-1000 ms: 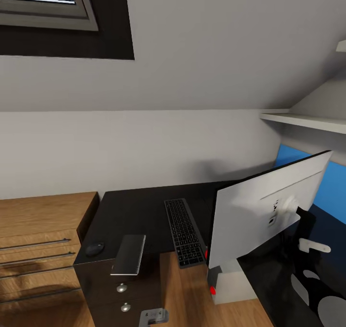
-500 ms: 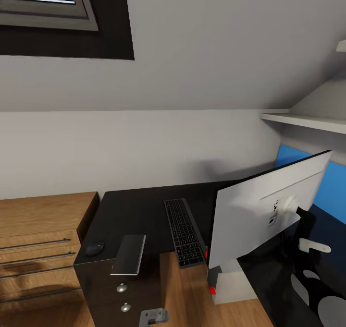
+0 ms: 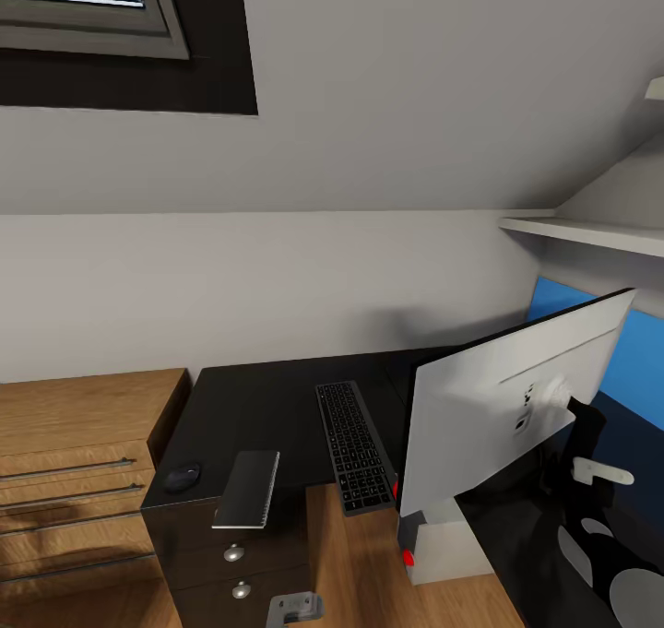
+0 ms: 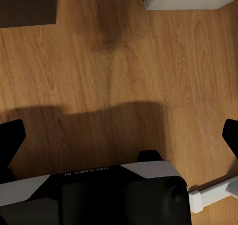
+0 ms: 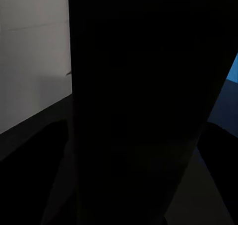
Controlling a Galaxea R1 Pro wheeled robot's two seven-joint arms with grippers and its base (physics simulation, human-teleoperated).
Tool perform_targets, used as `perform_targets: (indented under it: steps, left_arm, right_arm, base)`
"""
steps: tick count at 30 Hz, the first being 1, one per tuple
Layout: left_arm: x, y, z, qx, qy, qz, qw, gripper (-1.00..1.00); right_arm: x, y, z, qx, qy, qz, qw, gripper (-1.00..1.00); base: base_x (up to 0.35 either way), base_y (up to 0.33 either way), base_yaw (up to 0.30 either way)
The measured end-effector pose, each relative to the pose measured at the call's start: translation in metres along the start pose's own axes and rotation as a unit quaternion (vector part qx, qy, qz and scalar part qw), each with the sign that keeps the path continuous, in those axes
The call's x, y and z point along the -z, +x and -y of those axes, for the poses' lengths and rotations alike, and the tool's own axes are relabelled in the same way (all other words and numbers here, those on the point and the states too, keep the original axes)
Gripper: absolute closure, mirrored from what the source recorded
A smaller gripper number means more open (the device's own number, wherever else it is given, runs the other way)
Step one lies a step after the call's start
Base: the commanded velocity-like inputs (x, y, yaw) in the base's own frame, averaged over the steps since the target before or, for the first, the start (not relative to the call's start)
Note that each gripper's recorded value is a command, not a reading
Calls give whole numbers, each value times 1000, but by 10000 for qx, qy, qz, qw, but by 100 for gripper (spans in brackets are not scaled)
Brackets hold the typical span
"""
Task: In the bedroom, organize the workspace by keeping the computer under the desk, ensuring the monitor is on the desk, placing the keyboard on the desk next to the monitor, placing the mouse on the desk next to the keyboard, moving the folder from the swivel chair onto the desk next to the mouse, stacking the notebook on top of the folder with the pen on top of the notebook, and positioning the swivel chair next to the desk.
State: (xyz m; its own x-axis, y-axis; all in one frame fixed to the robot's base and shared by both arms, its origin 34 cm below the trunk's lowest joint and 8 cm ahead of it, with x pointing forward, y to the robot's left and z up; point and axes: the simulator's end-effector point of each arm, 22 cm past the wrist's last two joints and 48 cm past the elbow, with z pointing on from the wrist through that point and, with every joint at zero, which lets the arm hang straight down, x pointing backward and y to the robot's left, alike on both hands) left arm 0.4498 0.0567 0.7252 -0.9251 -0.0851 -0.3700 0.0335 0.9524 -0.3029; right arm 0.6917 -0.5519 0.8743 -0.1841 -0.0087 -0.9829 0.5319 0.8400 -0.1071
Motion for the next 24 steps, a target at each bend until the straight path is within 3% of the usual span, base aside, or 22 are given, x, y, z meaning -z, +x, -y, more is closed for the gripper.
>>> perform_targets:
  steps: [11, 24]
  left_arm:
    - [0, 0, 0, -2, 1, -1, 10000, -100]
    - [-2, 3, -1, -3, -18, -35, 10000, -100]
  right_arm:
    - [0, 0, -1, 14, -11, -6, 10000, 100]
    - [0, 0, -1, 11, -14, -4, 10000, 100]
  base:
    - [-26, 0, 0]
    - [-309, 0, 0]
